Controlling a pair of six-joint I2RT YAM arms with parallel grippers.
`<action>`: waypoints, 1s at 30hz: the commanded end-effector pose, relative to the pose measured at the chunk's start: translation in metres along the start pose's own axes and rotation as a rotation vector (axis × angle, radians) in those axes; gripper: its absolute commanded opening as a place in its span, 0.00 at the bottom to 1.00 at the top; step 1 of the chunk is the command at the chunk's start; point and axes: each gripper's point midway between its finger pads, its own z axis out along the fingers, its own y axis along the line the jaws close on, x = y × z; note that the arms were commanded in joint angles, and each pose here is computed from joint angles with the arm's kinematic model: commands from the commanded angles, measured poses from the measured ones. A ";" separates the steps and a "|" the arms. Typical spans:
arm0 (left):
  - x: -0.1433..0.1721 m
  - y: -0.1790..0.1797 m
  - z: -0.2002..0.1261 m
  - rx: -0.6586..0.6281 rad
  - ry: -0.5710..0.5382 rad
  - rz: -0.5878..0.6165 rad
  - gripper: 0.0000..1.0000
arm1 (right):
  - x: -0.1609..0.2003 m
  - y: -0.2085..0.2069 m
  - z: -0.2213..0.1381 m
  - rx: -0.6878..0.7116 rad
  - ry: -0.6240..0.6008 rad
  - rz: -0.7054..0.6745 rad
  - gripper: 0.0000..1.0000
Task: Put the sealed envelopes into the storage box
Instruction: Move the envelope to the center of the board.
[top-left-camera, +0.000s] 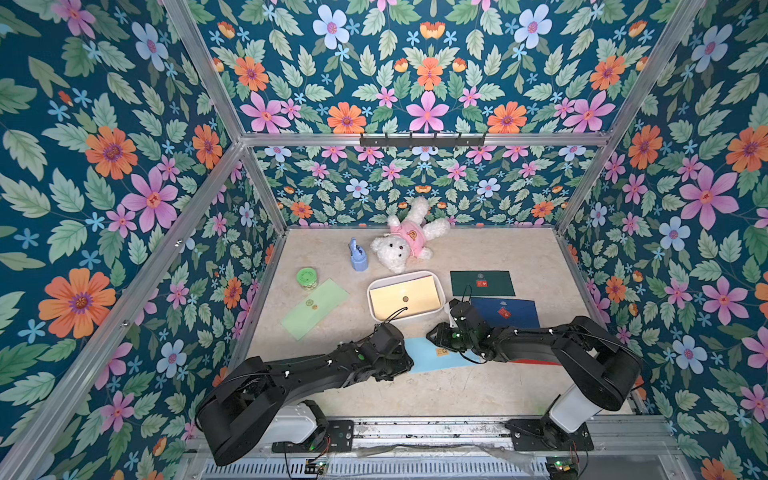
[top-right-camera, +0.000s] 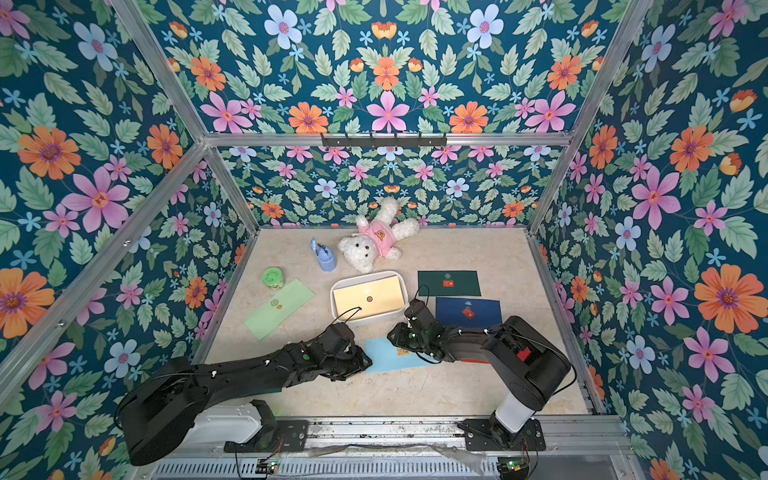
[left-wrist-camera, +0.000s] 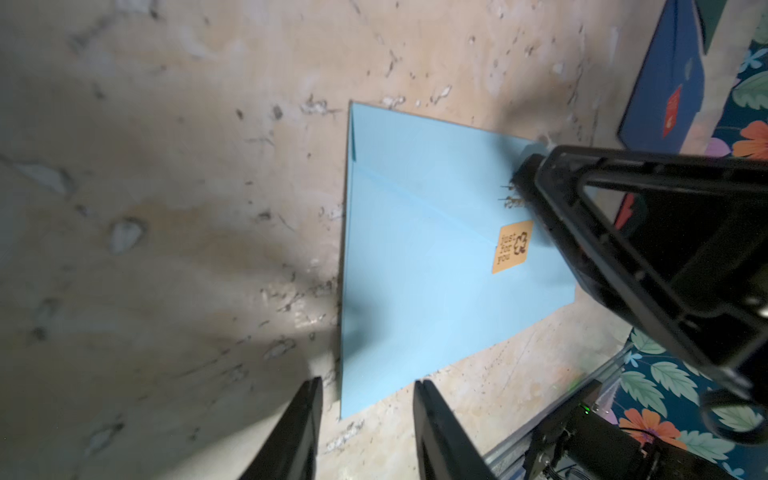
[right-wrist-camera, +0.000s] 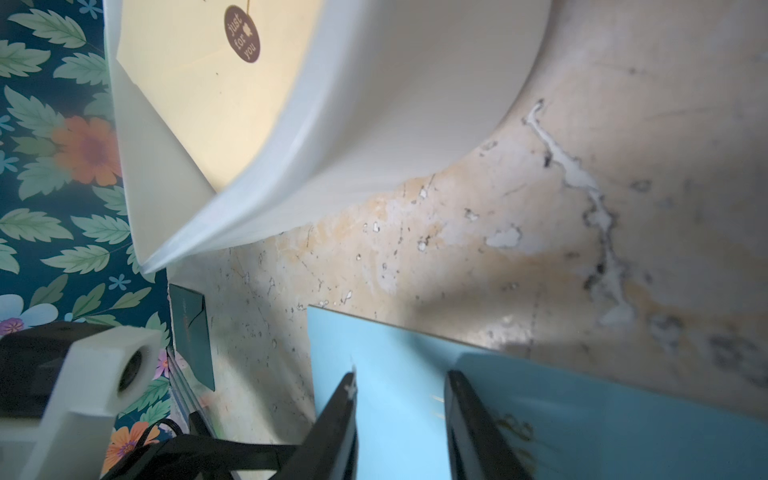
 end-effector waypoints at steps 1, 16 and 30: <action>-0.010 -0.010 -0.001 0.059 -0.040 -0.015 0.42 | 0.050 -0.067 -0.005 0.258 0.174 0.068 0.38; 0.010 0.029 0.005 -0.117 0.064 -0.026 0.48 | 0.053 -0.069 -0.001 0.256 0.177 0.087 0.37; 0.002 0.017 0.004 -0.029 0.012 -0.032 0.47 | 0.061 -0.067 0.003 0.224 0.218 0.089 0.35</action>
